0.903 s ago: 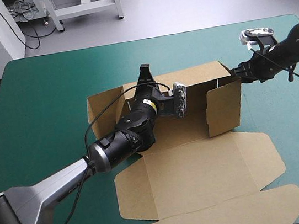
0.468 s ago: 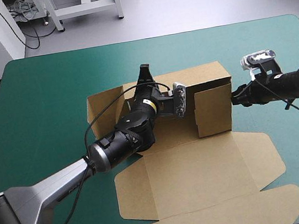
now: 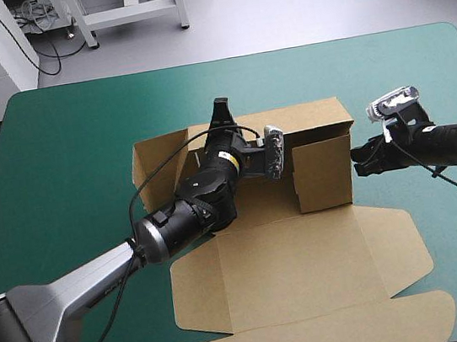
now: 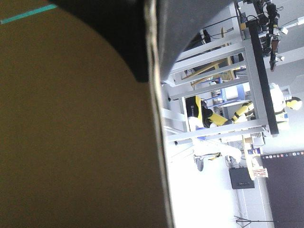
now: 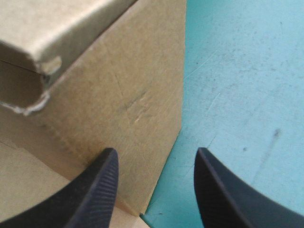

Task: Fold the box

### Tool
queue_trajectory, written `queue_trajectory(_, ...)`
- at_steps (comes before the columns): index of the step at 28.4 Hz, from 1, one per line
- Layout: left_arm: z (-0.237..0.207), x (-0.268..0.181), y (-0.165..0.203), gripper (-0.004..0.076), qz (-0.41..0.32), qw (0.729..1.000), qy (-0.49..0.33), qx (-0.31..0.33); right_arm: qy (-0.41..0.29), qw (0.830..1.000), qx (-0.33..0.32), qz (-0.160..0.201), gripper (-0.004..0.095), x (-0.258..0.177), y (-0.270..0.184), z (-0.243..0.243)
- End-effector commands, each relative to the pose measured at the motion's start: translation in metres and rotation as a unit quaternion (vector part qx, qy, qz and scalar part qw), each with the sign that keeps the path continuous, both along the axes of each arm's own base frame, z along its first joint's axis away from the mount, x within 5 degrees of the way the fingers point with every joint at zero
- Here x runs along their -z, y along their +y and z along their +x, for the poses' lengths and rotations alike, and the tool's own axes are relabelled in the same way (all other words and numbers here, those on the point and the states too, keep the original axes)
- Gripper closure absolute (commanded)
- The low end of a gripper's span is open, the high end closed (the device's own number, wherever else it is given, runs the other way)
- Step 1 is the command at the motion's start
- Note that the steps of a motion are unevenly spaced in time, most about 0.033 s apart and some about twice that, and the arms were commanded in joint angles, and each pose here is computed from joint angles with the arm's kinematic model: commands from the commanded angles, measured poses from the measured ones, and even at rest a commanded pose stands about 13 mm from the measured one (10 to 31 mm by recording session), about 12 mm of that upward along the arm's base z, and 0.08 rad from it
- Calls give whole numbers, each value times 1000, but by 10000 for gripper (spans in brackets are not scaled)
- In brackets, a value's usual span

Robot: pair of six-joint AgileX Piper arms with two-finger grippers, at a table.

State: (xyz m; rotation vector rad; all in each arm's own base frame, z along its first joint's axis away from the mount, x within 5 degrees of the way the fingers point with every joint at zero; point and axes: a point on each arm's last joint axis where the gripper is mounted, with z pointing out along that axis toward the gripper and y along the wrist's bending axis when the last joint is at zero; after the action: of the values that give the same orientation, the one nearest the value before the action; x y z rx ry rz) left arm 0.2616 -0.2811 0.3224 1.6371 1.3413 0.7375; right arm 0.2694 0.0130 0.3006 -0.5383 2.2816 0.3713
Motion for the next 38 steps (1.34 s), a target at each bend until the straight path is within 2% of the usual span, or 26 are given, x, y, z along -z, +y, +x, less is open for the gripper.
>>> queue_trajectory(1,-6,-19,-1,734,-29,999,-19,21,-23,999,-14,23,450,-19,6,-8)
queue_trajectory(11,-6,-20,-1,734,-26,999,-23,22,-19,999,-24,17,450,-29,8,-24)
queue_trajectory(16,-6,-20,-1,734,-26,999,-23,24,2,999,-35,28,450,-28,10,-28)
queue_trajectory(21,-6,-20,-1,734,-26,999,-23,24,-26,999,-28,11,444,-29,7,-24)
queue_trajectory(29,-6,-20,-2,734,-29,999,-23,24,-33,999,-31,17,307,-30,9,-23)
queue_trajectory(32,-6,-20,-2,734,-29,999,-23,24,-40,998,-38,22,306,-30,11,-20)
queue_trajectory(36,-6,-20,-2,734,-29,999,-23,24,-40,997,-67,4,309,-17,31,-7)
queue_trajectory(38,-6,-20,-2,734,-29,999,-23,24,-30,998,-61,8,323,-12,40,-3)
